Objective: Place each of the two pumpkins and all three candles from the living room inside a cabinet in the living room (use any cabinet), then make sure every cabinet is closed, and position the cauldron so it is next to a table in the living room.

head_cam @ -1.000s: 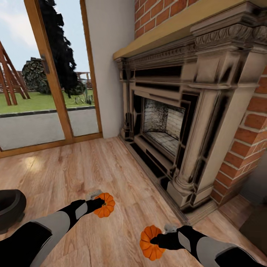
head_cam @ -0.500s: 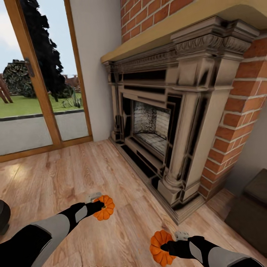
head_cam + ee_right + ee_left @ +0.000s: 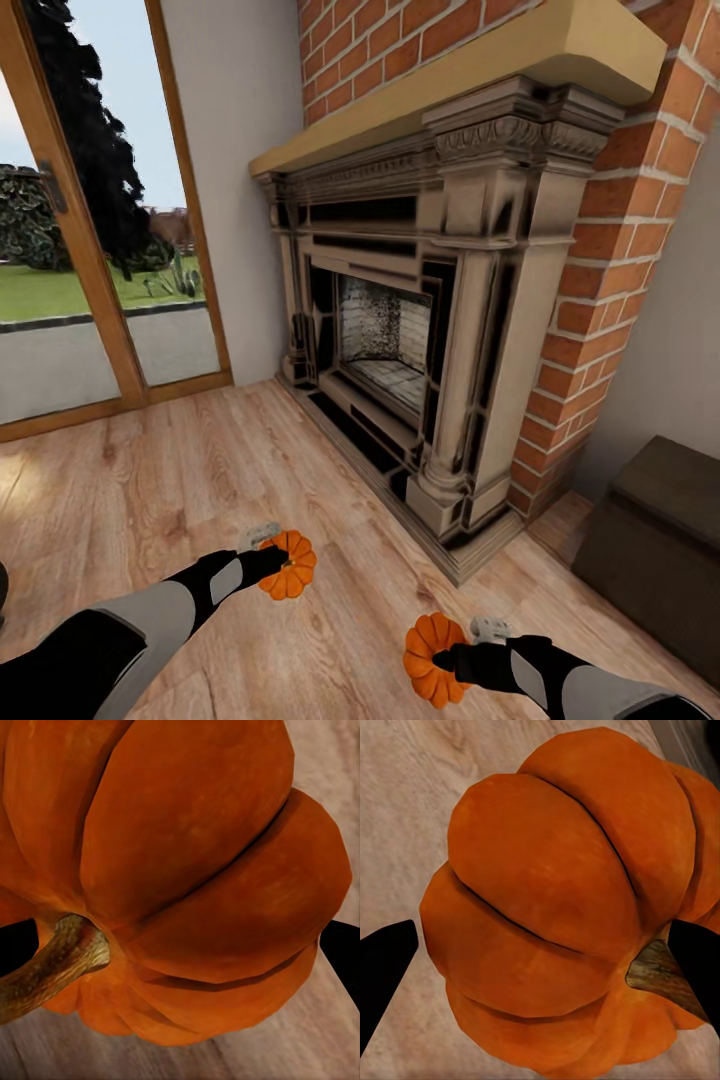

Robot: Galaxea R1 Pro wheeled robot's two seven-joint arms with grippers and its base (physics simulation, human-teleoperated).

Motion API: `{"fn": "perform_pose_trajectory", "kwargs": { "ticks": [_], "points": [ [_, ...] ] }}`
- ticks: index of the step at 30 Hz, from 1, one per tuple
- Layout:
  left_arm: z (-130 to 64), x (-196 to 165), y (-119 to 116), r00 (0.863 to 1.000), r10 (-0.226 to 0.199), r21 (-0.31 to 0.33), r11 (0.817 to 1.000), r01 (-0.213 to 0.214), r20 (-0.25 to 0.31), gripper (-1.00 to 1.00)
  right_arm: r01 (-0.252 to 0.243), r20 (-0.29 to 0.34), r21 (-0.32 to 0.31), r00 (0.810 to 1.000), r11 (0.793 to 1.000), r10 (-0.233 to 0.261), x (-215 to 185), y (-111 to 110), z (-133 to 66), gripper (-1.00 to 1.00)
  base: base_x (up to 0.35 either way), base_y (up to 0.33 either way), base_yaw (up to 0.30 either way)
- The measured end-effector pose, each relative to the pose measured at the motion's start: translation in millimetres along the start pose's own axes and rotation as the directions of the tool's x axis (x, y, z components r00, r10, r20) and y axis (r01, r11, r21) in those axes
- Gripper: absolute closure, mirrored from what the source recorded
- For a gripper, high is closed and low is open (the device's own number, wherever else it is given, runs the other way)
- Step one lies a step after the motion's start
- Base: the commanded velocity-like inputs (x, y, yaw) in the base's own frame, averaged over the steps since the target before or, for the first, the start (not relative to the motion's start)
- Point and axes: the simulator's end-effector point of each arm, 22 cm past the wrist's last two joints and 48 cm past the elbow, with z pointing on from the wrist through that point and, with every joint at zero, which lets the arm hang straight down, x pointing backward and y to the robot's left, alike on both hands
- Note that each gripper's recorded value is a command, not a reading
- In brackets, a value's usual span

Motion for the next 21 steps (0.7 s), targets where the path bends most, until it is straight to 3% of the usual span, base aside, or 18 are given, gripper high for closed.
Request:
{"fn": "perform_pose_trajectory", "kwargs": {
  "ticks": [5, 12, 16, 21],
  "points": [
    [0.0, 1, 1, 1.000, -0.001, -0.004, 1.000, 0.001, -0.002, 1.00, 0.000, 0.010, -0.005, 1.000, 1.000, 0.000, -6, 1, -1.2, 1.00, -0.001, 0.000, -0.002],
    [0.0, 7, 7, 1.000, -0.005, -0.016, 1.000, 0.005, -0.014, 1.00, 0.030, 0.075, -0.036, 0.997, 0.999, -0.028, -41, 19, -4.1, 1.00, -0.022, 0.000, 0.000],
    [0.4, 8, 8, 1.000, -0.005, -0.017, 1.000, 0.005, -0.016, 1.00, 0.037, 0.071, -0.033, 0.997, 0.999, -0.034, -43, 20, -3.8, 1.00, -0.222, 0.000, -0.056],
    [0.7, 8, 7, 1.000, -0.004, -0.016, 1.000, 0.003, -0.017, 1.00, 0.037, 0.066, -0.031, 0.997, 0.999, -0.035, -42, 20, -3.5, 1.00, -0.301, 0.000, -0.255]
  ]
}}
